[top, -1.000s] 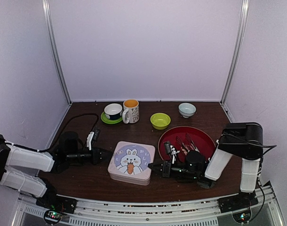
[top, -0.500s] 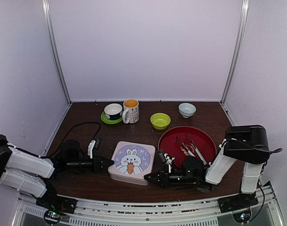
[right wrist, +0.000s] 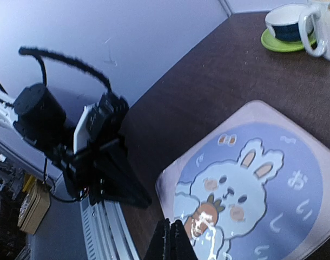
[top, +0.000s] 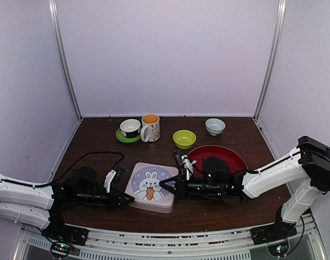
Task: Pack the chocolate
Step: Press the box lid onto the packing box.
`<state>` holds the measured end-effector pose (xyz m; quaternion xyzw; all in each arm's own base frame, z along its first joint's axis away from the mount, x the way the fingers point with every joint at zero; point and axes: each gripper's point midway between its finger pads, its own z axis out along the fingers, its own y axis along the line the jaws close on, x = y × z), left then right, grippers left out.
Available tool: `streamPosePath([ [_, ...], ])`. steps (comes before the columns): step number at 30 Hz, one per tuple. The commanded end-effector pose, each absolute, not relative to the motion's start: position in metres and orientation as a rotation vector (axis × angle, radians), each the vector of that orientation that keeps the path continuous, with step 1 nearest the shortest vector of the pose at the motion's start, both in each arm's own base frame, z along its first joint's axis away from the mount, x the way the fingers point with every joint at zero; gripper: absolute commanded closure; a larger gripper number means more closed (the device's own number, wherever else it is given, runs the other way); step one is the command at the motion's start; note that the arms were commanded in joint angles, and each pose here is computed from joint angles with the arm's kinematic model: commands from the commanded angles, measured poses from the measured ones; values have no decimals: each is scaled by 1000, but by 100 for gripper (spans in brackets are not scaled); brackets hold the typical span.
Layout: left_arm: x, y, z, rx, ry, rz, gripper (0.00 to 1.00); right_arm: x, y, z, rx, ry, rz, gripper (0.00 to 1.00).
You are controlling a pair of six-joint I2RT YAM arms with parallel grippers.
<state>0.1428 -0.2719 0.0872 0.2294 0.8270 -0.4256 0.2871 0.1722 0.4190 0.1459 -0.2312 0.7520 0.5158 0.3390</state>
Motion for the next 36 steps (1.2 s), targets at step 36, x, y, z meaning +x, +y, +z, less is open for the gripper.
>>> streamPosePath([
  [36, 143, -317, 82, 520, 2208, -1203, 100, 335, 460, 122, -560, 2363, 472, 100],
])
